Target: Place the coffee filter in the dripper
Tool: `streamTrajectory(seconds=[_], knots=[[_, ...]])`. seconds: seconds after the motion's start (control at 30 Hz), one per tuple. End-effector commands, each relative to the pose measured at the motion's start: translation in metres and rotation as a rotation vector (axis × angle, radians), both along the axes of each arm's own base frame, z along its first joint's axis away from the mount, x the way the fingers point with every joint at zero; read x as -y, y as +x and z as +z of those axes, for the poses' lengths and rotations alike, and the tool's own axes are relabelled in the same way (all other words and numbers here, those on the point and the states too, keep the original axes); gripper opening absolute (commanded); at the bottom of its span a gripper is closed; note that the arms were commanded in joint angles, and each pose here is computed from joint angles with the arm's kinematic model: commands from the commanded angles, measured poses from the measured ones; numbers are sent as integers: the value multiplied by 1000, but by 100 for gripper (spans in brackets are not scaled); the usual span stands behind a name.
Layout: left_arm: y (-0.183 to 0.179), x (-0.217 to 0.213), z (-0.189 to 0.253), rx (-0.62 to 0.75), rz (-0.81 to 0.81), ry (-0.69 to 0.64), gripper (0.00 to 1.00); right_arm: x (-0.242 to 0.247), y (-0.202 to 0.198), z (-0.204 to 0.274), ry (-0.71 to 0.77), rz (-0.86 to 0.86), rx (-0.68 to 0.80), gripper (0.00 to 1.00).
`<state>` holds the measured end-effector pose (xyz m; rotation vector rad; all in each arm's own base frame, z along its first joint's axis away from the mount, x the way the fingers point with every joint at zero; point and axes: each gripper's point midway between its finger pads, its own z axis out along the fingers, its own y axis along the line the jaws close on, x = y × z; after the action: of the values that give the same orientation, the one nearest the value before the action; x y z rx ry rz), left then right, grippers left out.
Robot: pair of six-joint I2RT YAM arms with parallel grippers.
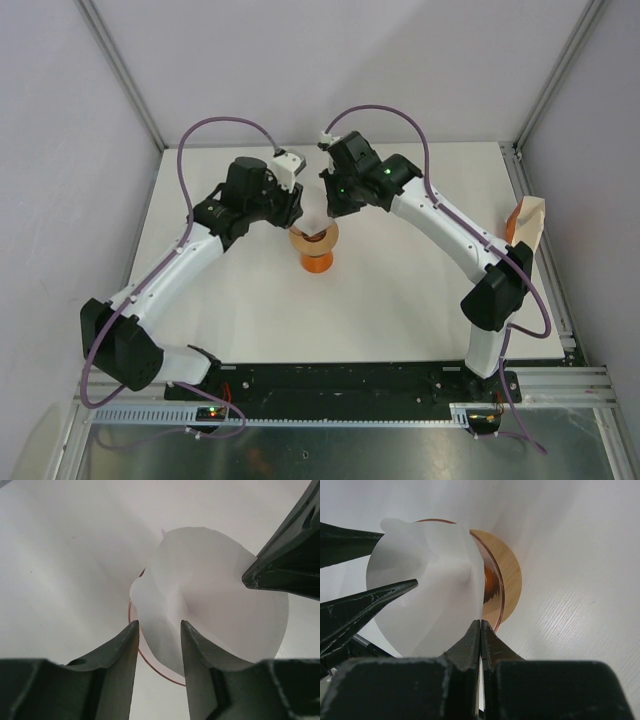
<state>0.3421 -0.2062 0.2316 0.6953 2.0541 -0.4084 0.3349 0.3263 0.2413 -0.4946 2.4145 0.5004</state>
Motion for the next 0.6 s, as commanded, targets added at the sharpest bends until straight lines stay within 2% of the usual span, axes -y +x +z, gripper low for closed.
streamTrajectory(seconds=[0.0,0.3,0.57], knots=[[3,-12,31,95,26,15,45,-1,2,14,3,18,40,0],[-1,-18,49,138,38,13,54,-1,0,11,-12,31,36,0],[12,-20,21,75,52,52,67,-6,-3,8,-21,56,41,0]])
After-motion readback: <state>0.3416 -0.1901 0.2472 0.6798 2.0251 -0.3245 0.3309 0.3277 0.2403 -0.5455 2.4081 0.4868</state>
